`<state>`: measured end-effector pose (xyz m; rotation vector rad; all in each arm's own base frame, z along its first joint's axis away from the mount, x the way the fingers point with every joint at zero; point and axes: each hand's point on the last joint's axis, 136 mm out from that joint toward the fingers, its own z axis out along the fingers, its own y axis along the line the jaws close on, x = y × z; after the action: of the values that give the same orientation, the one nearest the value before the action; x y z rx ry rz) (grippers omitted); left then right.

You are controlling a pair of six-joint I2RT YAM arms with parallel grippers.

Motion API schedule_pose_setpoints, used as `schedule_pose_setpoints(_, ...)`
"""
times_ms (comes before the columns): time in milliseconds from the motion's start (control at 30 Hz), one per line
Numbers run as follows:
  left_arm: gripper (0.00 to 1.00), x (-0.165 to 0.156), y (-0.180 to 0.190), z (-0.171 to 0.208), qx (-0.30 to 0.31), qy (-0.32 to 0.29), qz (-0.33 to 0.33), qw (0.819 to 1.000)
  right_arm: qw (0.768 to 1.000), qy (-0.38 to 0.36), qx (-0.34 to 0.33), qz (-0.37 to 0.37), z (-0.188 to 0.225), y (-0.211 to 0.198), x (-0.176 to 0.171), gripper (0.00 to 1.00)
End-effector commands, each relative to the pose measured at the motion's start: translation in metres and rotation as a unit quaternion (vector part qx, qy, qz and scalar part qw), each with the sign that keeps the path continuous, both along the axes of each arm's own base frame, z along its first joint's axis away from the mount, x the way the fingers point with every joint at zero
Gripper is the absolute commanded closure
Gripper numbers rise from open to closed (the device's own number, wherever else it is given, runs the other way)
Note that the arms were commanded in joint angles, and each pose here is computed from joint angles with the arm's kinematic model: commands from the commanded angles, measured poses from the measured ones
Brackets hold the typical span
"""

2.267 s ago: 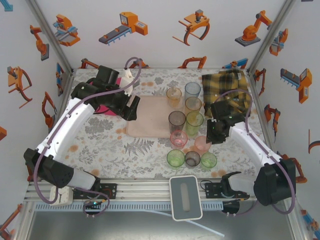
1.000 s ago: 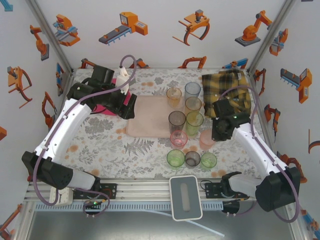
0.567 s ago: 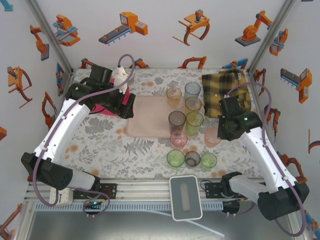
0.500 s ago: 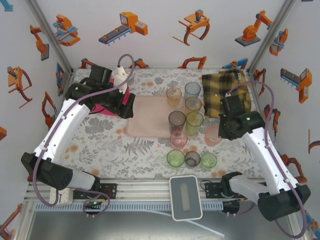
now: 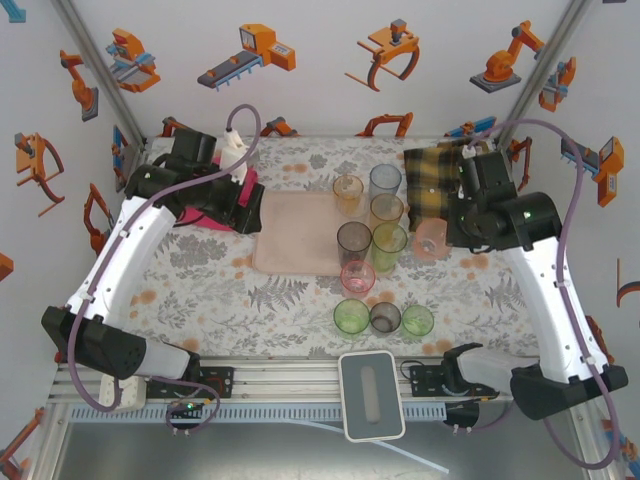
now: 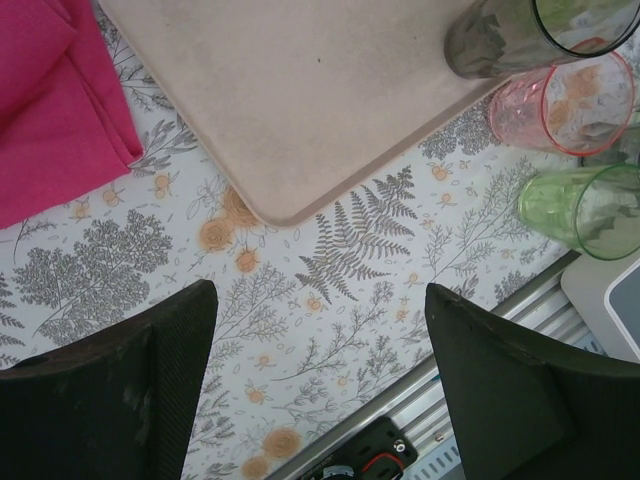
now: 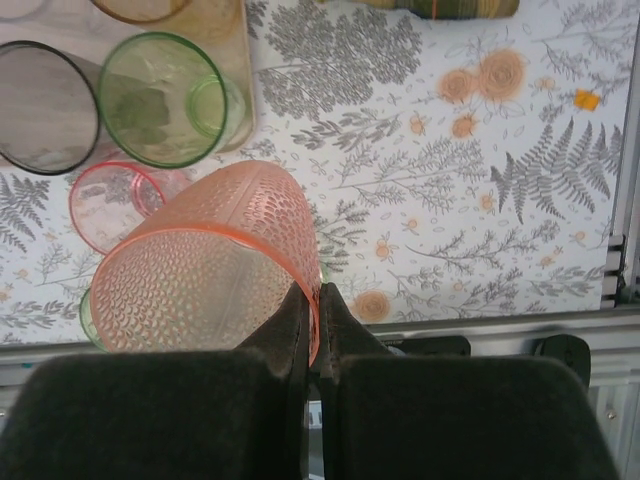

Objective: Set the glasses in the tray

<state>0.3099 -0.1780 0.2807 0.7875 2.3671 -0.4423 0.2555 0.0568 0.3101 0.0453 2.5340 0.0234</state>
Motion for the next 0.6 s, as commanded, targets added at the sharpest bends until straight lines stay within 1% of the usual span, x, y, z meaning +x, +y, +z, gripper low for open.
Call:
schedule_pose_setpoints(0,0.22,-0.003,0.005,0.012,-0.010,-0.014,0.003,1.000,0.999,-0.002,-0.022,0.030,0.014,0.012,0.006,0.95)
schedule_pose_setpoints(133,0.22,0.000,0.012,0.014,-0.014,-0.015,0.016,1.000,0.997,-0.019,-0.031,0.072,0.033,0.046,0.021,0.96)
schedule_pose_setpoints(300,0.22,0.002,0.022,0.019,-0.024,-0.018,0.033,0.999,0.990,-0.040,-0.032,0.129,0.051,0.102,0.034,0.95)
schedule_pose_setpoints(433,0.22,0.004,0.029,0.023,-0.031,-0.020,0.046,0.998,0.984,-0.047,-0.025,0.172,0.051,0.148,0.039,0.95)
schedule_pose_setpoints(567,0.22,0.004,0.038,0.027,-0.039,-0.022,0.061,0.997,0.978,-0.047,-0.020,0.205,0.040,0.191,0.044,0.95)
